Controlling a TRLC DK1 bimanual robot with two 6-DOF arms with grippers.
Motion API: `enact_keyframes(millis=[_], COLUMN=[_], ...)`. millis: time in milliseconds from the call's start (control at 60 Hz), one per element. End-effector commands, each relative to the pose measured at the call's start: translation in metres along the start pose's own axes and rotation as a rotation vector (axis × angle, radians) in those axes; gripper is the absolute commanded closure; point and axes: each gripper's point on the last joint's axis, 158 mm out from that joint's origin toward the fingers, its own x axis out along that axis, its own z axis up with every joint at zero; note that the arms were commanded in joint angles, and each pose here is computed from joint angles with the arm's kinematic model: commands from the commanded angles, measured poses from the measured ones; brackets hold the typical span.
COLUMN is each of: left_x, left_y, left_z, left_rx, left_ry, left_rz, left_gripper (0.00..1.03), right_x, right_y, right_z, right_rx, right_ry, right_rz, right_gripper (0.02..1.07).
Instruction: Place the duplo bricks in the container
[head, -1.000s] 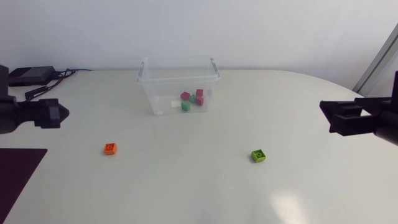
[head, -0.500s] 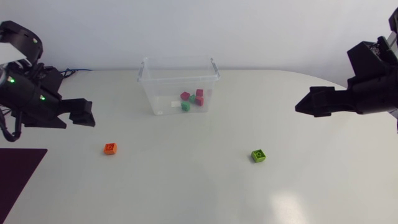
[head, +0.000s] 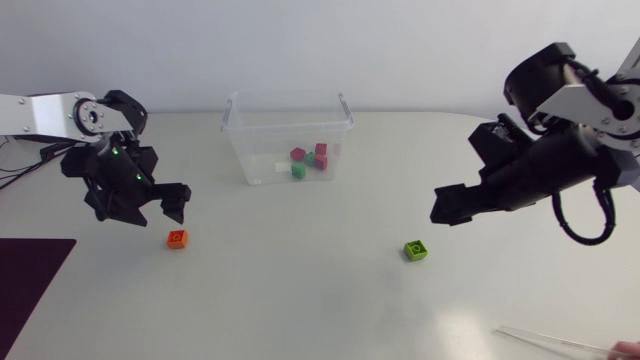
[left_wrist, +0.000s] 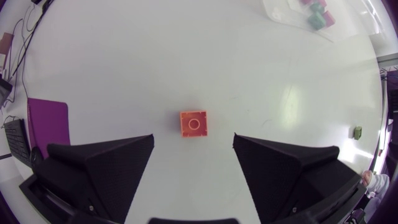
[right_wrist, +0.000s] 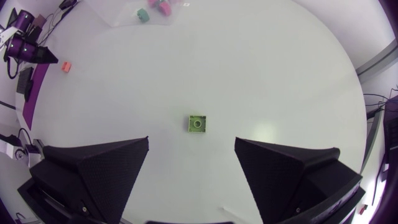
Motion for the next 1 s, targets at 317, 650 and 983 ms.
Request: enact_keyframes(millis=[317, 650, 983], left_x=[0.052, 0.081, -0.003], left_y=[0.001, 0.001, -0.052], left_z=[0.005, -0.007, 0.036], left_rx=[-0.086, -0.080, 0.061], left_ry=[0.082, 0.144, -0.182], left_rz=[0.067, 0.077, -0.012], left_gripper=[0.56, 0.85, 0.88], right_x=[0.063, 0.094, 0.125], right_y=[0.004, 0.003, -0.027], right_z=[-0.036, -0.047, -0.036], right_rx=[-0.021, -0.041, -0.014], right_ry=[0.151, 0.212, 0.209], right_rz=[-0.035, -0.053, -0.162], right_gripper=[0.07, 0.07, 0.07])
